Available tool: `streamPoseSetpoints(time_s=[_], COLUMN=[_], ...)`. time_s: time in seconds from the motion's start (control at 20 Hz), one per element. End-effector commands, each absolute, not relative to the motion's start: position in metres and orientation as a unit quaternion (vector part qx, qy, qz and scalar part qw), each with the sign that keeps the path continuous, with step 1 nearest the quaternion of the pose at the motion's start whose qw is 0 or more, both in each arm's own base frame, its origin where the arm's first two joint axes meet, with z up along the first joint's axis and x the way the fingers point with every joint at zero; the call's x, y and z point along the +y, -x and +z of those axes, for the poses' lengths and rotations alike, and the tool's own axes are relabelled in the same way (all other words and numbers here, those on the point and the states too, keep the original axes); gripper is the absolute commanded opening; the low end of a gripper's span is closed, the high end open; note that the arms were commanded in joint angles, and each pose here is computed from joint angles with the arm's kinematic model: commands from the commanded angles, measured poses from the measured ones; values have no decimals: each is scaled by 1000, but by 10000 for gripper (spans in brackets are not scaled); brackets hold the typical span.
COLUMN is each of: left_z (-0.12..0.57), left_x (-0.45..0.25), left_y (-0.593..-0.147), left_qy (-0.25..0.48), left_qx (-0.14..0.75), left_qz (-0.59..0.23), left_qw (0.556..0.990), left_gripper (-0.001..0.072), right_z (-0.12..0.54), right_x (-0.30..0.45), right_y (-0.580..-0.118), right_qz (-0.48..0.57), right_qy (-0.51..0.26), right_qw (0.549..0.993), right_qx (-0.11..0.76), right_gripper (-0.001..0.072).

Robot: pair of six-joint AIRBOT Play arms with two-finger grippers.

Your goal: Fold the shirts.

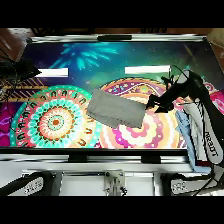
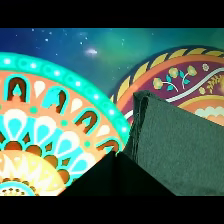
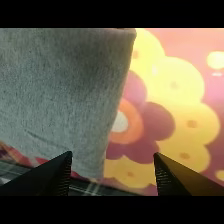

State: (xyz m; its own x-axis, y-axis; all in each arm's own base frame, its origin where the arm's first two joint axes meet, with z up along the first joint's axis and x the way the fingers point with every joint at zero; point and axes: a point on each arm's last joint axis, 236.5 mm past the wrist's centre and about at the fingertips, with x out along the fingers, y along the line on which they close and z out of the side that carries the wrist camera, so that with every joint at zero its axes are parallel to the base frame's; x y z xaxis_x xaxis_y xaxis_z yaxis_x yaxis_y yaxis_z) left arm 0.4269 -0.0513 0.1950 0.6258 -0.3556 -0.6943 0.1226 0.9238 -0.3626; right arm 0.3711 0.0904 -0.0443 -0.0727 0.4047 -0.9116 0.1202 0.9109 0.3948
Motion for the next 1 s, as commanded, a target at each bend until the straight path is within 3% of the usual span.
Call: streamPoseSetpoints(time_s=[0.0, 0.15, 0.3, 0.35, 0.4, 0.7, 0.95], left_z=[193, 193, 193, 193, 193, 193, 192], left_x=[-49, -49, -49, -49, -49, -49, -50], left_y=[-426, -426, -426, -426, -425, -425, -425], left_qy=[136, 142, 150, 153, 153, 153, 152], left_qx=[415, 416, 417, 417, 417, 417, 419], left_qz=[-131, -129, -125, -124, -124, -124, -125], left_qw=[890, 889, 888, 887, 887, 887, 886], left_gripper=[30, 30, 30, 30, 30, 30, 30], right_z=[-80, -103, -103, -102, -94, 74, 170], right_x=[109, 134, 168, 170, 172, 98, -41], right_y=[-362, -355, -374, -383, -392, -467, -428], right_qz=[120, 145, 174, 172, 173, 193, 41], right_qy=[-274, -261, -287, -289, -296, -249, -206], right_qw=[641, 628, 647, 660, 671, 814, 870], right_qx=[707, 718, 685, 672, 658, 487, 445], right_gripper=[634, 634, 624, 381, 55, 61, 61])
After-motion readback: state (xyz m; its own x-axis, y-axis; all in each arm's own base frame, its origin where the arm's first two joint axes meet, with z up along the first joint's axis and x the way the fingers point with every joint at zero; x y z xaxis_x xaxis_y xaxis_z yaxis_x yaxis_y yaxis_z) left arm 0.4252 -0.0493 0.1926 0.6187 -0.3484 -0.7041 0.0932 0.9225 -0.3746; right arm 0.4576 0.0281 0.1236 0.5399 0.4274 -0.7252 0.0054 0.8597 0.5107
